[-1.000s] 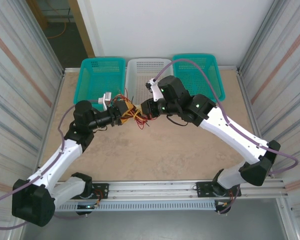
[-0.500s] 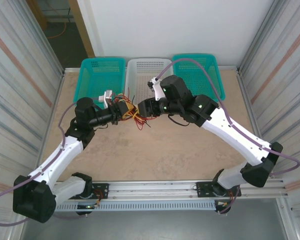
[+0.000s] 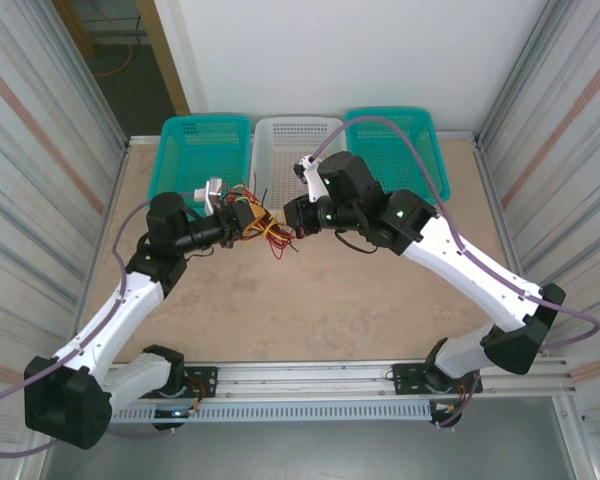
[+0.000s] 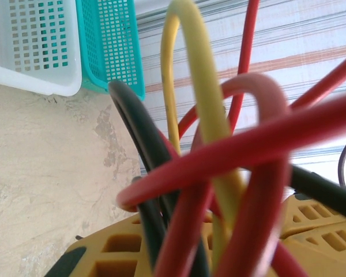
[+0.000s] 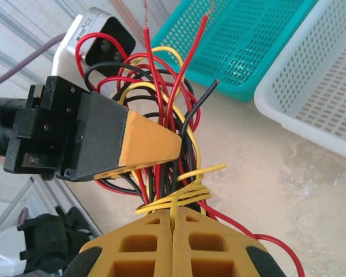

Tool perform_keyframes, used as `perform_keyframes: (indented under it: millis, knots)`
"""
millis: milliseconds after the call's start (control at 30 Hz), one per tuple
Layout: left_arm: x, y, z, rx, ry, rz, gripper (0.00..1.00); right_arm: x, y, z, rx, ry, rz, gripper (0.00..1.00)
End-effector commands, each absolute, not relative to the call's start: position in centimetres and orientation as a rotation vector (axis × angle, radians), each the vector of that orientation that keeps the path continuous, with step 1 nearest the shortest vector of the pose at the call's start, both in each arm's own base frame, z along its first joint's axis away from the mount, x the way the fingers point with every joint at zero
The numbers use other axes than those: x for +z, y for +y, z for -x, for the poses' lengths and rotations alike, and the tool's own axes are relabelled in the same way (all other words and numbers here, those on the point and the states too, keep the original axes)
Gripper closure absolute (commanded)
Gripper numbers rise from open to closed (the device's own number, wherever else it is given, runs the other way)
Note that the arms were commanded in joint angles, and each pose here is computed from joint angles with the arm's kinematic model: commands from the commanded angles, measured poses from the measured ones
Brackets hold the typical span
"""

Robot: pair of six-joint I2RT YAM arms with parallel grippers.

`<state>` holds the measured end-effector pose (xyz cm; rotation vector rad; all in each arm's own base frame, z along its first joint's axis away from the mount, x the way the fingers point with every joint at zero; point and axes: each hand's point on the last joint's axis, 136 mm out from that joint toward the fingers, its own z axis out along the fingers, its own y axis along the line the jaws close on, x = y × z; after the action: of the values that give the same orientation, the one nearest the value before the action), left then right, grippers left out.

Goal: Untangle the cables

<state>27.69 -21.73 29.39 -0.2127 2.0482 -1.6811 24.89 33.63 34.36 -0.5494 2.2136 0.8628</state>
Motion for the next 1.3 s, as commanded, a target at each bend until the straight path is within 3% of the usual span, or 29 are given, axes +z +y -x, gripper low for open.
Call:
perform_keyframes:
  millis: [0, 233, 567, 900, 1167, 1267]
  knots:
    - [32.4, -21.9, -27.0, -1.688, 1.969, 0.068, 1.0, 35.7, 32.6, -25.8, 0.813, 2.188, 0.52, 1.0]
    - [34.1, -24.8, -25.1, -1.768, 1.939, -0.161, 1.0, 37.0, 30.3, -28.7, 0.89, 2.192, 0.391, 1.0]
    - [41.0, -25.1, -23.9, -1.898, 1.631, -0.234, 1.0, 32.4, 28.2, -33.9, 1.187, 2.247, 0.097, 1.0]
    - [48.6, -22.5, -25.1, -1.985, 1.152, -0.113, 1.0, 29.3, 31.3, -33.2, 1.591, 2.139, 0.004, 1.0]
    - [50.2, -19.6, -27.2, -1.748, 1.047, 0.031, 1.0, 28.1, 30.7, -31.6, 1.68, 1.964, -0.295, 1.0]
    - [49.5, -19.4, -28.1, -1.622, 1.093, 0.042, 1.0, 29.1, 31.3, -29.7, 1.655, 1.924, -0.277, 1.0]
